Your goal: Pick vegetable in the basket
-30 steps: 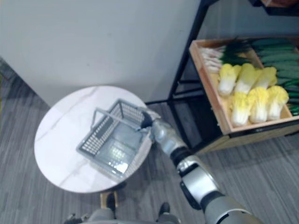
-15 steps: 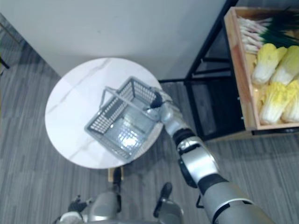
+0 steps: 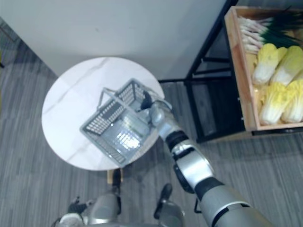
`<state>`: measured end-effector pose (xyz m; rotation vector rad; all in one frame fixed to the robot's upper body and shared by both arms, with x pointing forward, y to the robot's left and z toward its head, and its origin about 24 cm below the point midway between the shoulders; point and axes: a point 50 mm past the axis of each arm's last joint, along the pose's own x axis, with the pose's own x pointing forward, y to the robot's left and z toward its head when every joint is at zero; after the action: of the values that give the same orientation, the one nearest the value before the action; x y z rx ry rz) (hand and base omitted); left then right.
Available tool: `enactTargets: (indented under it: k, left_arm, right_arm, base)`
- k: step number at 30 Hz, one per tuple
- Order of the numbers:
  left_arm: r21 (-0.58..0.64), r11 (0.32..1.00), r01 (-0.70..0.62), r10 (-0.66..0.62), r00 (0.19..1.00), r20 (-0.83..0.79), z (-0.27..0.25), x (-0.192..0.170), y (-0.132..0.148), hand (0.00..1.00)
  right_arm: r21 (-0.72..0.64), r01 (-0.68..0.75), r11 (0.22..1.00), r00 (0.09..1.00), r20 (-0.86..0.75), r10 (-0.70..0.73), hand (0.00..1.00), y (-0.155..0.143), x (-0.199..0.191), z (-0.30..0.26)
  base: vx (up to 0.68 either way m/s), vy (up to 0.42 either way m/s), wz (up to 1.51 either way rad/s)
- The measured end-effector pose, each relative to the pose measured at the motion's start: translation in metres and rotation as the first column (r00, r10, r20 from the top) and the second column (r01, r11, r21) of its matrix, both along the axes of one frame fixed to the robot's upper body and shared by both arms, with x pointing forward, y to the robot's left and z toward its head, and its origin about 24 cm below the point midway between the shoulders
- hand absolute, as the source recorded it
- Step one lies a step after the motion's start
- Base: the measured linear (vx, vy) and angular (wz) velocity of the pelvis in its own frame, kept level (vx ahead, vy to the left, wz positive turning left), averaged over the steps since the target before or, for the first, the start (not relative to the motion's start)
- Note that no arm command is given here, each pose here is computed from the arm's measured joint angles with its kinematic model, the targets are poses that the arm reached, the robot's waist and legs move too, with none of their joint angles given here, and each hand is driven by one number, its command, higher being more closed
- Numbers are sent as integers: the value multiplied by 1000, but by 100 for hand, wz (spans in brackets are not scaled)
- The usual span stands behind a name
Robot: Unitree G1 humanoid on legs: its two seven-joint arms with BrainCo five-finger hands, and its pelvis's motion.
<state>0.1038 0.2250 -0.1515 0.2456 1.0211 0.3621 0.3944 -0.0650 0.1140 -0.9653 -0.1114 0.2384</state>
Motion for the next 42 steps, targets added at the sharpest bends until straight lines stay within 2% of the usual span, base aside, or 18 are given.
enactTargets:
  k: [10,19,24,28,33,42]
  left_arm:
    - [14,1000,-3,3,1000,1,0,0,0,0]
    - [46,998,30,-30,1000,1,2,1,5,0]
    - [53,998,26,-26,1000,-11,1,-1,7,0]
    - [52,999,9,-7,1000,-30,0,-7,9,0]
    - [55,998,-31,34,998,-52,-2,-18,14,0]
    - [56,997,-56,61,994,-92,-5,-32,14,0]
  right_arm:
    - [68,92,993,994,51,-96,0,-14,5,10]
    - [130,155,979,931,313,-188,0,-36,20,89]
    - [136,93,986,923,360,-136,0,-25,12,94]
    - [116,-37,993,933,359,-7,0,6,-5,80]
    - [100,-208,973,946,274,174,0,54,-33,44]
    - [110,-249,962,945,246,217,0,69,-39,38]
  base:
    - [-9,3,1]
    - [-9,-1,-3]
    - [-27,0,-11]
    - [-4,0,-7]
    - [15,0,-4]
    - [-18,8,1]
